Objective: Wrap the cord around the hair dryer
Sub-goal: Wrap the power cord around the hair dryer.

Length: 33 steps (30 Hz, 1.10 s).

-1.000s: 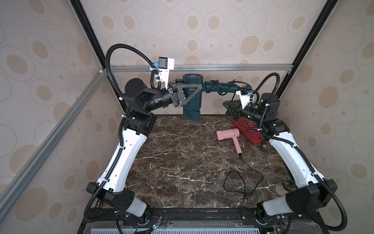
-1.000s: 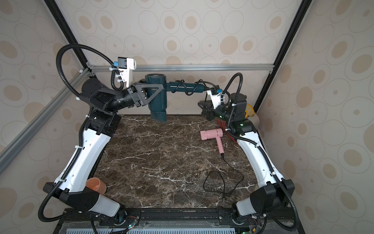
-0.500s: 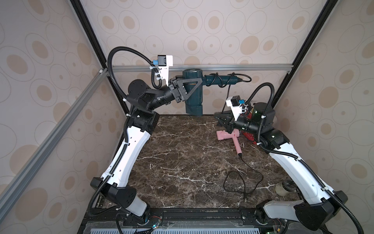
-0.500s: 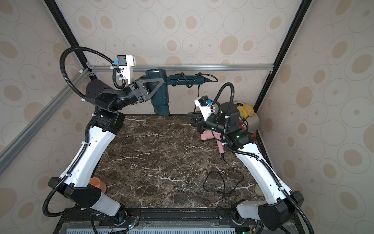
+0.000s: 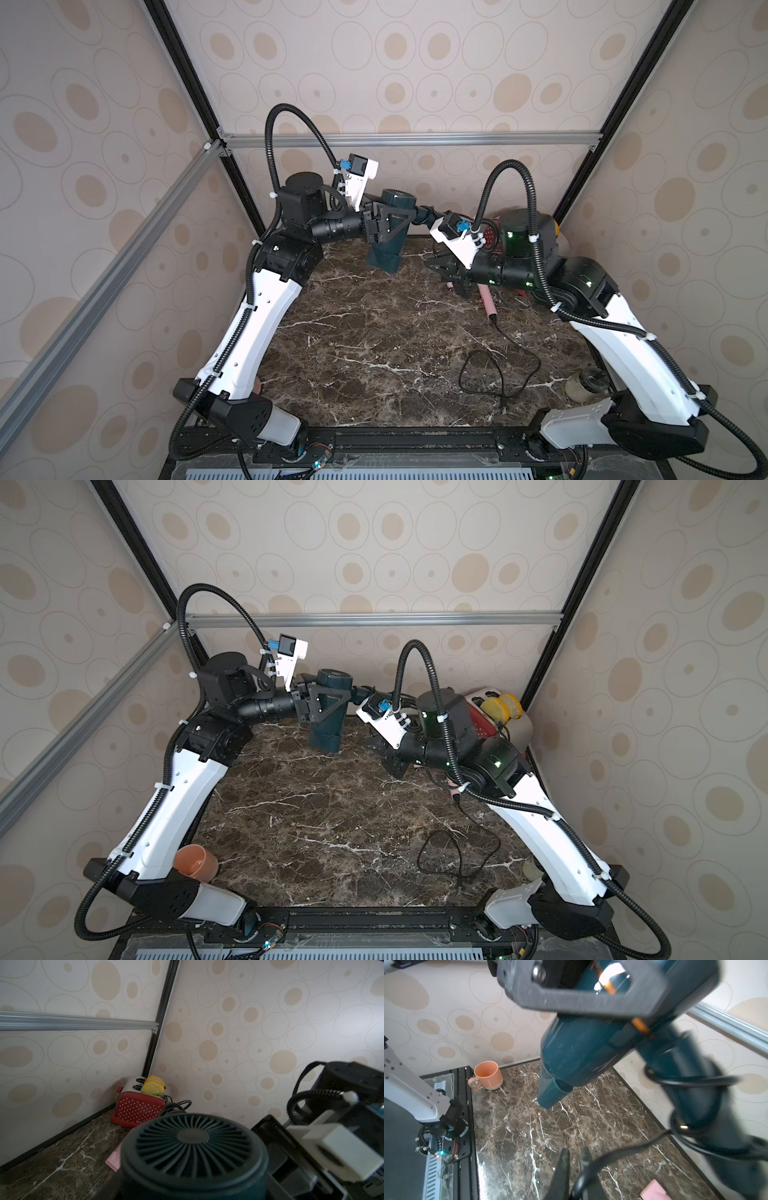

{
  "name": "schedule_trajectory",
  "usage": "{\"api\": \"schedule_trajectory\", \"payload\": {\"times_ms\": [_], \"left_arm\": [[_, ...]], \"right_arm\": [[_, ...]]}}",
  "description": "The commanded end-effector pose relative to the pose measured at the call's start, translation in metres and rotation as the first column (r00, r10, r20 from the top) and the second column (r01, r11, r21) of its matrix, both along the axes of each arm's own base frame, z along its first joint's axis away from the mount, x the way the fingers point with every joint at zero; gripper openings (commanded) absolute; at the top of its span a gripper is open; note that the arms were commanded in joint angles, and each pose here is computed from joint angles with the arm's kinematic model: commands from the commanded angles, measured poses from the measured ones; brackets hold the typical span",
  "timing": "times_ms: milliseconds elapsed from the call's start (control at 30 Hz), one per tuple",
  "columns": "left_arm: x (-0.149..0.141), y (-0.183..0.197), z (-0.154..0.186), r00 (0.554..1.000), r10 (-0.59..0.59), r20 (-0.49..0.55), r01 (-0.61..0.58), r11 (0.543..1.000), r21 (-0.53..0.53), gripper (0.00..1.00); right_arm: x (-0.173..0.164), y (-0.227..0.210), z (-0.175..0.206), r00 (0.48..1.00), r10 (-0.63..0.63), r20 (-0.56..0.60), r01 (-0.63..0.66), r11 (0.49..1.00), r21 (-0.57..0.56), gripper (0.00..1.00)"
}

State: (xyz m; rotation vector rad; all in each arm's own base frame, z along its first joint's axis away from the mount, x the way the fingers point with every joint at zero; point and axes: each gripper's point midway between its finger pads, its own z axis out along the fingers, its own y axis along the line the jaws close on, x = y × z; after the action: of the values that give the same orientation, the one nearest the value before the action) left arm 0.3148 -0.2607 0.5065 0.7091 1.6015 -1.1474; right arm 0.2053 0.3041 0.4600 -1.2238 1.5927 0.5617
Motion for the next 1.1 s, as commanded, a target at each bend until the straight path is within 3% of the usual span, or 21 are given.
{"api": "schedule_trajectory", "payload": {"times_ms": [0,167,433,633,767,933,1067], "left_arm": [[0.004,0.007,-0.031,0.999,0.032,0.043,-0.037,0.992,0.123,0.00],[-0.016,0.000,-0.046,0.999,-0.041,0.004,0.040,0.988,0.148,0.00],[-0.059,-0.013,-0.051,0.976,-0.208,-0.069,0.214,0.973,0.093,0.00],[-0.090,-0.015,-0.043,0.941,-0.321,-0.104,0.321,0.947,-0.012,0.00],[-0.105,-0.016,-0.031,0.930,-0.355,-0.090,0.353,0.935,-0.041,0.00],[-0.103,-0.015,-0.013,0.941,-0.337,-0.037,0.334,0.939,-0.077,0.00],[-0.095,-0.016,-0.007,0.947,-0.322,-0.018,0.318,0.942,-0.109,0.00]], "right_arm": [[-0.010,-0.029,-0.014,0.998,-0.004,0.057,0.016,0.977,-0.213,0.00],[0.017,-0.037,-0.007,0.976,-0.050,0.211,0.115,0.943,-0.311,0.00],[0.063,-0.025,-0.006,0.920,-0.083,0.383,0.224,0.913,-0.341,0.00],[0.096,-0.028,-0.023,0.943,-0.123,0.309,0.188,0.964,-0.189,0.00],[0.108,-0.035,-0.032,0.983,-0.092,0.159,0.103,0.993,-0.061,0.00],[0.107,-0.026,-0.047,0.999,0.020,-0.031,-0.019,0.999,0.037,0.00],[0.098,-0.021,-0.049,0.994,0.074,-0.081,-0.066,0.994,0.088,0.00]]}}
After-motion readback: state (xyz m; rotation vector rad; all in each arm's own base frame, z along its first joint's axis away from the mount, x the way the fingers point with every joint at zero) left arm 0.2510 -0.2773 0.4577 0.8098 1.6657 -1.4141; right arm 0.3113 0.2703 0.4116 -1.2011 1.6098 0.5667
